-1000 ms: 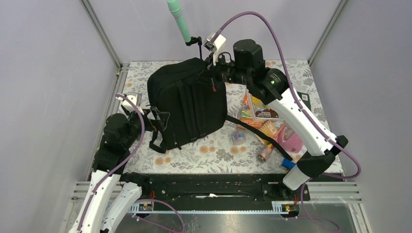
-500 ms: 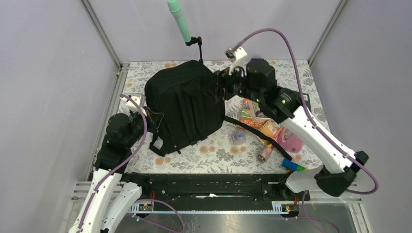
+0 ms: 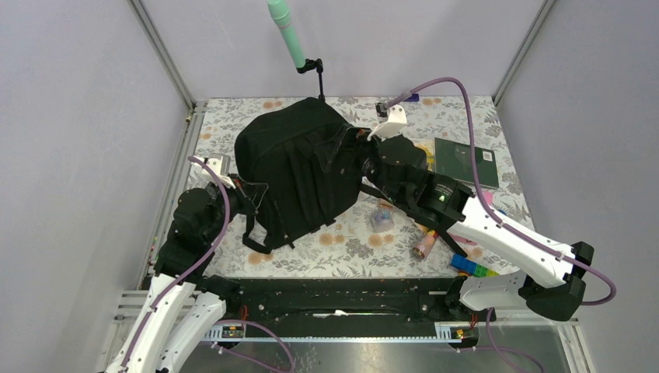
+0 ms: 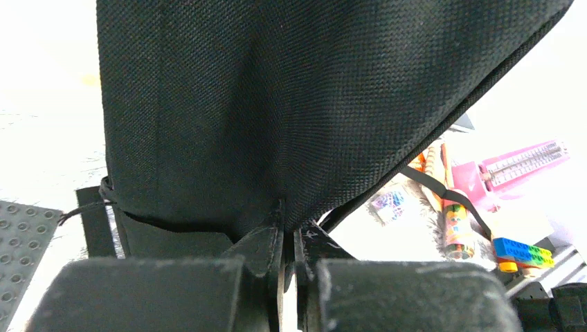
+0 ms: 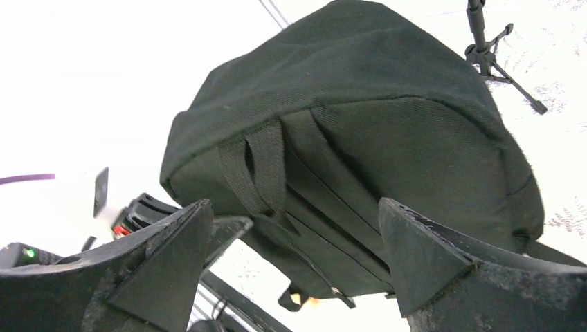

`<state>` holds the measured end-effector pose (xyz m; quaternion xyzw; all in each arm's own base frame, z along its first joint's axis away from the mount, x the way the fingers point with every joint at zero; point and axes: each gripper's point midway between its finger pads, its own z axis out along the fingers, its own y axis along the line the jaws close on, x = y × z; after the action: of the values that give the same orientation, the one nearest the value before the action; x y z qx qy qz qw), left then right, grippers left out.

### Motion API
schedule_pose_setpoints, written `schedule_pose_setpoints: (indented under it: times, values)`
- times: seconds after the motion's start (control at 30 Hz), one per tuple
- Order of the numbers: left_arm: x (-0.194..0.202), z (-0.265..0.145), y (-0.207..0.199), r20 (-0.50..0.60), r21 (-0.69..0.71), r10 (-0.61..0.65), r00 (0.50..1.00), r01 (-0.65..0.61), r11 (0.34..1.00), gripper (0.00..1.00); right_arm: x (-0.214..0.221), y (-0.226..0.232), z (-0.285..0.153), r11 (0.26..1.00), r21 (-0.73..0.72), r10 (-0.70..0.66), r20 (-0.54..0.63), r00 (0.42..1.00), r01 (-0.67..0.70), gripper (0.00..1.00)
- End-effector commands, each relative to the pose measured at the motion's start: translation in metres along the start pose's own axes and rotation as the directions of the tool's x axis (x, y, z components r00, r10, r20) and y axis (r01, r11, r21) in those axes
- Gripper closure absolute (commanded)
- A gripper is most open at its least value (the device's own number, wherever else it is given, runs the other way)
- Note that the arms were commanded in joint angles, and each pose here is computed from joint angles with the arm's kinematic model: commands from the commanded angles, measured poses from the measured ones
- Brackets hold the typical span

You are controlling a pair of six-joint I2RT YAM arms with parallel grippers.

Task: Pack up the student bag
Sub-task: Place the student bag at the center of the board, then adjust the student bag at the center of the board.

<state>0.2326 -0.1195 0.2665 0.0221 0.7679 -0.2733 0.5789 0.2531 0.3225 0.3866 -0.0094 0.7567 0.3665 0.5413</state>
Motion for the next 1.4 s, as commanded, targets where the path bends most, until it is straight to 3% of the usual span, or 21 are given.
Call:
schedule_pose_setpoints:
  times: [0.0,0.47,0.6,0.73,0.77,0.8,0.87,0.9,1.0,1.17,1.37]
  values:
    - [-0.023,0.001,-0.021,0.104,0.070,-0.024,0.994,0.016,0.997,1.00,-0.027,0.019,0.005,0.988,0.014,0.150,0.136,0.979,-0.153,0.03]
    - [0.013,0.000,-0.073,0.014,0.274,0.116,0.993,-0.115,0.955,1.00,-0.016,0.012,0.050,0.977,0.210,-0.050,0.065,0.997,0.036,0.09]
    - [0.024,-0.007,-0.093,-0.011,0.351,0.187,0.982,-0.171,0.921,1.00,-0.006,-0.002,0.058,0.957,0.271,-0.116,0.034,0.993,0.103,0.24]
    - [0.038,-0.013,-0.108,-0.055,0.414,0.248,0.967,-0.204,0.887,0.99,-0.009,0.002,0.059,0.956,0.260,-0.151,0.029,0.988,0.138,0.57]
    - [0.040,-0.015,-0.109,-0.063,0.422,0.260,0.964,-0.210,0.882,0.92,-0.011,0.007,0.060,0.958,0.235,-0.177,0.030,0.984,0.165,0.69]
    - [0.038,-0.017,-0.111,-0.067,0.431,0.267,0.961,-0.214,0.877,0.73,-0.015,0.013,0.060,0.960,0.195,-0.210,0.035,0.977,0.199,0.80]
    - [0.023,-0.026,-0.116,-0.060,0.433,0.272,0.960,-0.221,0.874,0.19,-0.019,0.025,0.060,0.947,0.106,-0.309,0.041,0.950,0.303,0.99]
    - [0.011,-0.030,-0.118,-0.056,0.424,0.270,0.961,-0.222,0.878,0.06,-0.024,0.029,0.058,0.937,0.068,-0.345,0.049,0.937,0.342,1.00]
    - [-0.032,-0.050,-0.134,-0.052,0.433,0.279,0.959,-0.230,0.871,0.01,-0.036,0.041,0.048,0.897,-0.074,-0.433,0.061,0.900,0.436,1.00]
    - [-0.054,-0.056,-0.149,-0.167,0.427,0.277,0.946,-0.184,0.885,0.01,-0.037,0.063,0.019,0.776,-0.439,-0.475,0.064,0.878,0.452,1.00]
    - [-0.107,-0.058,-0.178,-0.161,0.436,0.219,0.962,-0.130,0.891,0.01,-0.028,0.071,-0.008,0.624,-0.581,-0.597,0.079,0.799,0.523,1.00]
